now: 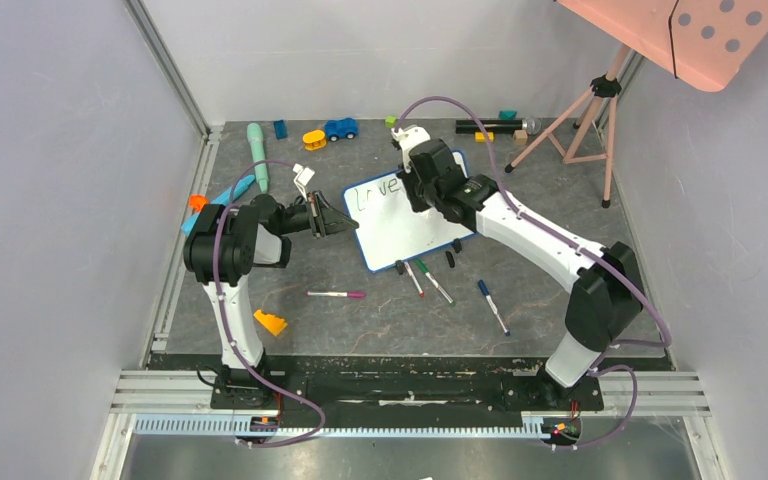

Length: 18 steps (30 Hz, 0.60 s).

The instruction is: Write a sentence on the whiteboard

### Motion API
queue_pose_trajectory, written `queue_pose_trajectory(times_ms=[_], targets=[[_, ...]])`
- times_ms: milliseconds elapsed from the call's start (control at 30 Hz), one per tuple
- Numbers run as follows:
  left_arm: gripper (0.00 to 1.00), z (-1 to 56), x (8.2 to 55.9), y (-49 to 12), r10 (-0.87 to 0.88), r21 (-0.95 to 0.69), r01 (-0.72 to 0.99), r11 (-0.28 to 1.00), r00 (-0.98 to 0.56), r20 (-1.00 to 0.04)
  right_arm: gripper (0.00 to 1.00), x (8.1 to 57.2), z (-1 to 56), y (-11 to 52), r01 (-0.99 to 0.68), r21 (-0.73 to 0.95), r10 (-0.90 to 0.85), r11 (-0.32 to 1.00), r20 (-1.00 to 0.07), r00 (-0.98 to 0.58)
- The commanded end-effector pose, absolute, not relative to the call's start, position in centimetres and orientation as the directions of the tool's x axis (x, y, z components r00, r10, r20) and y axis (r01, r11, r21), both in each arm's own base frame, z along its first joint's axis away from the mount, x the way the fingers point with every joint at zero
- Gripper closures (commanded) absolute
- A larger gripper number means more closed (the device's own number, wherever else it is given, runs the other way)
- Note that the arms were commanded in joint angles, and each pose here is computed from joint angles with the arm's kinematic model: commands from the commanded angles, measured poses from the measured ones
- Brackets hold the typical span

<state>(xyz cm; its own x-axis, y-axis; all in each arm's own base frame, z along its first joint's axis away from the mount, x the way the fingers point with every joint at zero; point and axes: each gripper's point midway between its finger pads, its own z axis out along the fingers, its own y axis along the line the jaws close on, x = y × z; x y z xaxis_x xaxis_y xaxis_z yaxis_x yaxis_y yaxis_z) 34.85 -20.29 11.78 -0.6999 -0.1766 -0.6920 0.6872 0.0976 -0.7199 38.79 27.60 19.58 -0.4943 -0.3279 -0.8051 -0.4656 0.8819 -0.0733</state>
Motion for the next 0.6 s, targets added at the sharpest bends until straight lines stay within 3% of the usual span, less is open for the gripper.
queue_pose_trajectory(times_ms=[0,567], targets=[[0.98,12.0,33.9,-20.6,-0.129,-0.702,0.710,0.056,-0.692,-0.710,1.00,39.0,24.6,26.7,-0.431,-0.067,-0.265,0.900,-0.869,-0.418],[0.98,12.0,33.9,-20.6,-0.124,-0.702,0.710,0.052,-0.693,-0.710,1.00,41.0,25.2,26.0,-0.414,-0.028,-0.217,0.910,-0.883,-0.417]])
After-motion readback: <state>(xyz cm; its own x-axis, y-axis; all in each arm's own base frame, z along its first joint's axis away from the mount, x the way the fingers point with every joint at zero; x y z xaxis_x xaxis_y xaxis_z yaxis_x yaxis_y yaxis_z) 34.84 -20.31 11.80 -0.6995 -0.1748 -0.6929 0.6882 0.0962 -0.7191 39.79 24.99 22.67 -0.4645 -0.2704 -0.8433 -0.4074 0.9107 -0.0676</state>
